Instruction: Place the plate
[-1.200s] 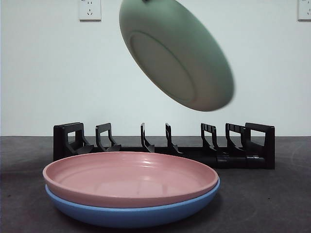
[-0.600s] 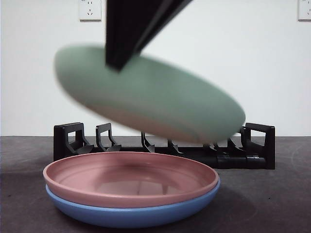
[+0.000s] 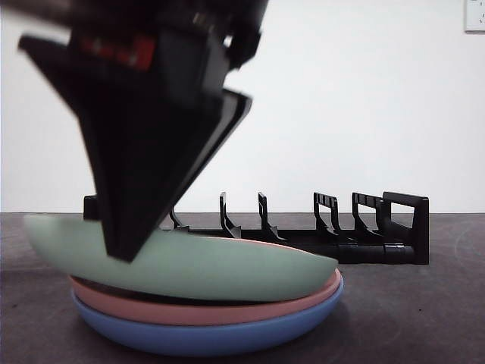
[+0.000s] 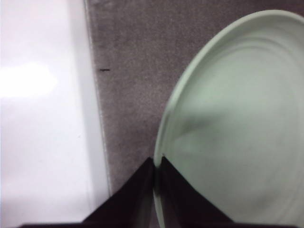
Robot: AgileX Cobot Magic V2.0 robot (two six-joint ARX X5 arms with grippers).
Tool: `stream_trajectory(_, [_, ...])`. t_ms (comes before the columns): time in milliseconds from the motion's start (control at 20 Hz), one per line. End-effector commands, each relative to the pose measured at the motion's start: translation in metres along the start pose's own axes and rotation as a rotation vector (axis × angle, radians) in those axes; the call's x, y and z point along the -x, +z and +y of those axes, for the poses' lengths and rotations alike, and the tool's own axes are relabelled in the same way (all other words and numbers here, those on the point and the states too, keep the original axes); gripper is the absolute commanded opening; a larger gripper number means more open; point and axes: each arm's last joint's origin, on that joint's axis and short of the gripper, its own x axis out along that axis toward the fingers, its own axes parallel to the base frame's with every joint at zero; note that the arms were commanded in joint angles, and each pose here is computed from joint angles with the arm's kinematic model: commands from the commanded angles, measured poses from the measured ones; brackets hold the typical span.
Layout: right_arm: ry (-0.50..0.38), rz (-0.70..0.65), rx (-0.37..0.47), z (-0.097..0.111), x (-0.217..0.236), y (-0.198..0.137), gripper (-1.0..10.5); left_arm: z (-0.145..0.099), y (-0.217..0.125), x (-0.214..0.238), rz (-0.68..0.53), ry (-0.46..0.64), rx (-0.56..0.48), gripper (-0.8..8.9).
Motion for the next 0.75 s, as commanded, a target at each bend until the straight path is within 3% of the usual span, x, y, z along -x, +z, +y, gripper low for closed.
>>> stream_trajectory(50, [-0.002,0.016,0.031,0.006,-0.011,0.004,0.1,0.000,0.004,0.002,-0.022,-0.004,0.004,3.12])
stream_trajectory(350, [0.004,0.051,0.038,0.007,-0.019,0.003,0.4,0.000,0.004,0.002,-0.022,-0.004,-0.004,3.12])
stream_trajectory(500, [0.004,0.055,0.039,0.008,-0.019,0.003,1.8,0.000,0.004,0.002,-0.023,-0.004,-0.004,3.12])
stream_trajectory(750, [0.012,0.040,0.059,0.013,-0.008,0.007,2.6,0.000,0.005,0.002,-0.023,-0.004,-0.004,3.12])
